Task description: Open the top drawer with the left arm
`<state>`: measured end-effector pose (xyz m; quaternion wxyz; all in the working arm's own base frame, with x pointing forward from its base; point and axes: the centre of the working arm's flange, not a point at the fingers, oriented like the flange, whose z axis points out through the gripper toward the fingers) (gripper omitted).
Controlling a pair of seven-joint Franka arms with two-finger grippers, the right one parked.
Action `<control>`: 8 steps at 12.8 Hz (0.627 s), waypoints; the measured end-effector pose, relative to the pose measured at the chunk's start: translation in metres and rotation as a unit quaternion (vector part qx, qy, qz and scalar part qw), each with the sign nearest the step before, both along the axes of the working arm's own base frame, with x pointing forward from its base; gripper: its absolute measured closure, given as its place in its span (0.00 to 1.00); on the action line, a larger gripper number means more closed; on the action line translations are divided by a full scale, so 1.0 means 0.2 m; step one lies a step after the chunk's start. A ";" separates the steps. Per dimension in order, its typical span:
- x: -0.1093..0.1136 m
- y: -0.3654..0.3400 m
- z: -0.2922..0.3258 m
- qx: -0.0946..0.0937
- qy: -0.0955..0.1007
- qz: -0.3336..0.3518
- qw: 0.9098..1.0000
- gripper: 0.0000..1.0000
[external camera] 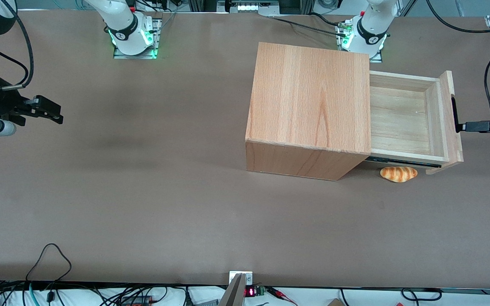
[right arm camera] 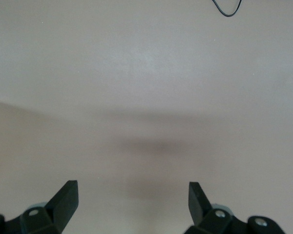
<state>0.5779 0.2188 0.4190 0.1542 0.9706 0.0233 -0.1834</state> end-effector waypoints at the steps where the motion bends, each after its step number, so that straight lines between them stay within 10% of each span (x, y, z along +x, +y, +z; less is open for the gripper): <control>1: 0.01 -0.01 0.06 -0.002 0.001 -0.005 1.000 0.00; 8: 0.07 -0.20 0.53 0.013 -0.061 -0.039 0.997 0.00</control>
